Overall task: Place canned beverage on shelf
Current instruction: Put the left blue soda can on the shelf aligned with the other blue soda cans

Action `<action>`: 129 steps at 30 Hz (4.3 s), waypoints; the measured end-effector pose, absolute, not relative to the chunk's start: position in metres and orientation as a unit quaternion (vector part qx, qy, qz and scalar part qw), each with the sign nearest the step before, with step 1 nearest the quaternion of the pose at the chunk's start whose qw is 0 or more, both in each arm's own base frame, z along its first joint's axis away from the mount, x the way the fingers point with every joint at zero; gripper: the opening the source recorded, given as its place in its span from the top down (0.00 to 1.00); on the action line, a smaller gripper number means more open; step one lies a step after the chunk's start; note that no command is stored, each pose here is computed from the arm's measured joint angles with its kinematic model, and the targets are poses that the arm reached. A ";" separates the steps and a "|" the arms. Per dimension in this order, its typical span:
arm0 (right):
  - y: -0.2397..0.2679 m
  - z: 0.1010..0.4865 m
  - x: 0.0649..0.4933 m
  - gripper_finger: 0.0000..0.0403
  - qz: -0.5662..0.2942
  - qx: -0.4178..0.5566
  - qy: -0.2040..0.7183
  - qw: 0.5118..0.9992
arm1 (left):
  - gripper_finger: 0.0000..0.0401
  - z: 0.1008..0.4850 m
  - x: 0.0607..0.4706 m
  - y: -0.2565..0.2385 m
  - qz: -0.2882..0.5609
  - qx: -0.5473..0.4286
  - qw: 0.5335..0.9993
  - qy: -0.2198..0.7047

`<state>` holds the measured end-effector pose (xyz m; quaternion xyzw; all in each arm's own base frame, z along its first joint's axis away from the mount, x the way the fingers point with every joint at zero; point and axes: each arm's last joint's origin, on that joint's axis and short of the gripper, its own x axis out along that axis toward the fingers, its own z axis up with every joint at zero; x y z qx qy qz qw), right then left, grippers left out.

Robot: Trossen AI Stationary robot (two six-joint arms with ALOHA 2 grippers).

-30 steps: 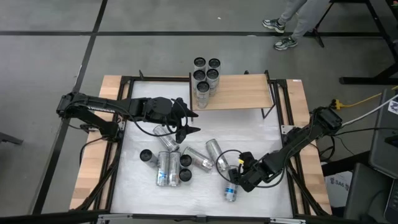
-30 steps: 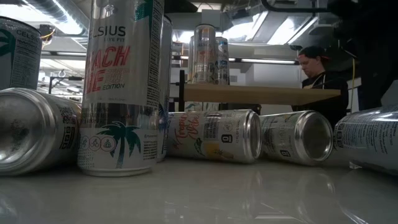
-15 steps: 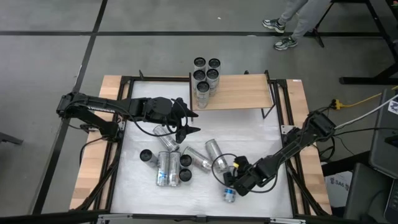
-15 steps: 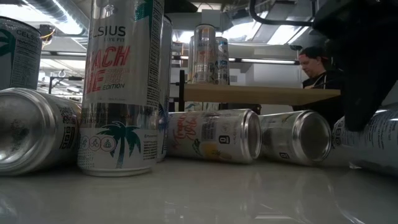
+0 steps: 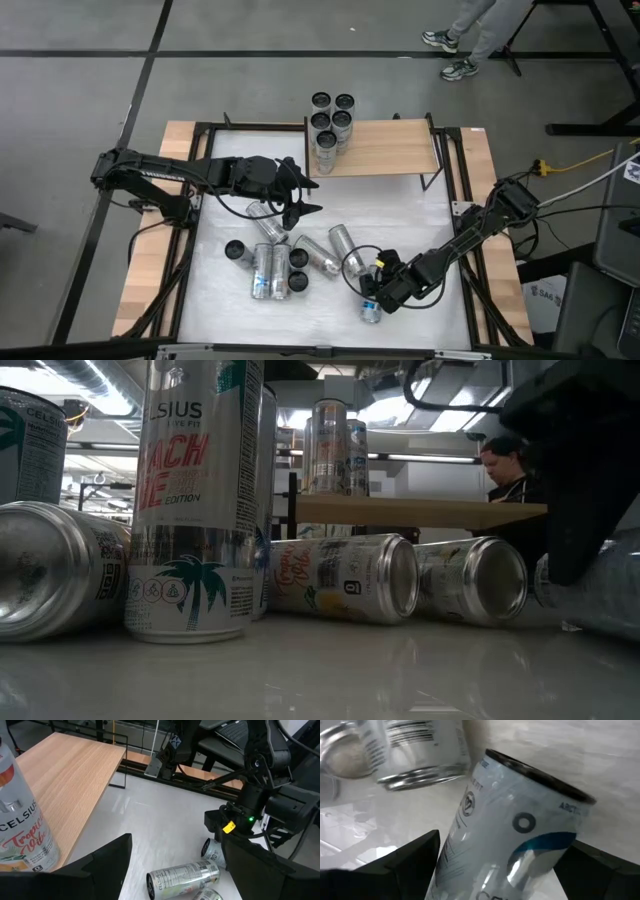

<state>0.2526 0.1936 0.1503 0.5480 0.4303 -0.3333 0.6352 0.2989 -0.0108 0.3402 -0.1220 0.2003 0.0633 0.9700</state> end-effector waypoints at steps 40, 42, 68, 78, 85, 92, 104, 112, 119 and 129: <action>0.156 0.197 0.233 0.35 -0.393 0.388 0.201 0.809 | 0.24 0.340 0.299 -0.011 0.063 -0.122 0.970 0.201; 0.154 0.199 0.233 0.36 -0.396 0.351 0.177 0.830 | 0.24 0.340 0.299 -0.011 0.063 -0.122 0.970 0.201; 0.129 0.168 0.263 0.35 -0.476 -0.049 0.075 0.875 | 0.24 0.340 0.299 -0.010 0.077 -0.115 0.970 0.198; 0.134 0.134 0.272 0.35 -0.479 -0.071 0.075 0.872 | 0.24 0.340 0.299 -0.009 0.090 -0.112 0.970 0.196; 0.135 0.115 0.273 0.35 -0.481 -0.063 0.073 0.871 | 0.24 0.340 0.299 -0.009 0.090 -0.113 0.970 0.196; 0.136 0.103 0.274 0.34 -0.480 -0.072 0.086 0.870 | 0.24 0.340 0.299 -0.009 0.090 -0.113 0.970 0.196; 0.136 0.101 0.274 0.26 -0.480 -0.071 0.092 0.870 | 0.24 0.340 0.299 -0.009 0.090 -0.114 0.970 0.196; 0.136 0.099 0.274 0.22 -0.478 -0.062 0.110 0.869 | 0.24 0.340 0.299 -0.009 0.090 -0.114 0.970 0.196; 0.137 0.094 0.273 0.12 -0.470 -0.034 0.170 0.866 | 0.24 0.340 0.299 -0.009 0.090 -0.114 0.970 0.196; 0.137 0.097 0.272 0.05 -0.460 -0.002 0.221 0.860 | 0.24 0.340 0.299 -0.009 0.090 -0.114 0.970 0.196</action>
